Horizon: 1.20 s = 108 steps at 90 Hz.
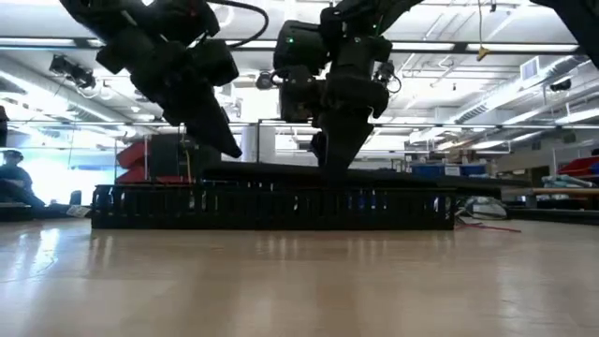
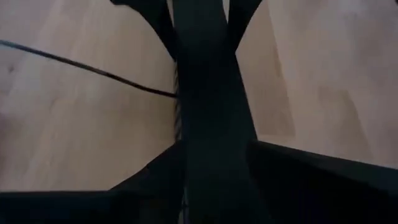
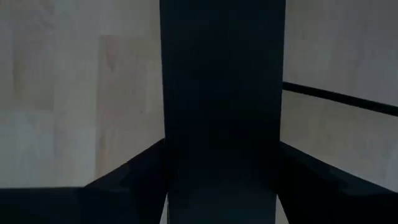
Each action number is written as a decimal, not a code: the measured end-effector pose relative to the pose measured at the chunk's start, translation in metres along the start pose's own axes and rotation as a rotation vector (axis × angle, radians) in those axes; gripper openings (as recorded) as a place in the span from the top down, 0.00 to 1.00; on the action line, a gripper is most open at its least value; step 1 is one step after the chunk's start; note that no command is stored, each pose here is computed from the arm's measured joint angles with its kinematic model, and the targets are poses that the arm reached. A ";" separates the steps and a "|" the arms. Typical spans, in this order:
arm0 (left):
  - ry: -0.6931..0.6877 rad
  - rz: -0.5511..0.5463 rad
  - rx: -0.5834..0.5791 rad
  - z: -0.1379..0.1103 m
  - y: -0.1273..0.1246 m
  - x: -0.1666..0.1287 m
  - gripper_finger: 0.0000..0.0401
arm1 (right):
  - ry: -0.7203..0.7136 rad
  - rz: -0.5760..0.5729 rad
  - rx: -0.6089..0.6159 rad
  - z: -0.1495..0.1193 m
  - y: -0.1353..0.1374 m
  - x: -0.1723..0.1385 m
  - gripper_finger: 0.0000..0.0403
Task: Ziptie cables
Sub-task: Close the black cable duct cover
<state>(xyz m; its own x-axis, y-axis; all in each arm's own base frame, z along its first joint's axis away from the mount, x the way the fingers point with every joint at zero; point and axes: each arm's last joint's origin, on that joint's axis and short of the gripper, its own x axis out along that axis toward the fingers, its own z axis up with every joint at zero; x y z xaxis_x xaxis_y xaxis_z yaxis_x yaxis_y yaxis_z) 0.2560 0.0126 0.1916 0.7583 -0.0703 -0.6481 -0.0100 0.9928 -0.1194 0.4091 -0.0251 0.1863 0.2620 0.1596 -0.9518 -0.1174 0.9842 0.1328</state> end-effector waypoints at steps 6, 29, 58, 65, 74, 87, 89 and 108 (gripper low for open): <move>-0.001 0.000 0.000 0.000 0.000 0.000 0.59 | -0.001 -0.002 0.007 0.000 0.000 0.000 0.40; -0.001 0.000 0.000 0.000 0.000 0.000 0.59 | -0.001 -0.020 0.019 0.000 -0.002 0.000 0.40; 0.006 -0.031 -0.001 -0.001 -0.001 0.001 0.59 | 0.004 -0.023 0.024 0.000 -0.002 -0.001 0.40; 0.012 -0.035 0.001 -0.001 -0.001 0.003 0.59 | 0.005 -0.023 0.025 0.000 -0.002 -0.001 0.40; 0.018 -0.036 0.001 -0.002 -0.002 0.004 0.59 | 0.006 -0.023 0.024 -0.001 -0.002 -0.001 0.40; 0.018 -0.031 0.001 -0.002 -0.002 0.005 0.59 | 0.006 -0.017 0.014 -0.001 -0.002 -0.001 0.38; 0.019 -0.029 0.001 -0.002 -0.001 0.005 0.59 | 0.005 -0.013 0.013 -0.001 -0.002 -0.001 0.37; 0.020 -0.019 0.002 -0.002 -0.001 0.005 0.59 | 0.005 0.004 -0.008 0.000 0.002 0.000 0.36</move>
<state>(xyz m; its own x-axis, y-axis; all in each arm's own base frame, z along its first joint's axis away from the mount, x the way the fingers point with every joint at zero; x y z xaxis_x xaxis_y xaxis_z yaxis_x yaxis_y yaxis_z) 0.2581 0.0109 0.1869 0.7453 -0.0906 -0.6606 0.0054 0.9915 -0.1298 0.4088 -0.0229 0.1863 0.2563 0.1630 -0.9528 -0.1262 0.9829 0.1343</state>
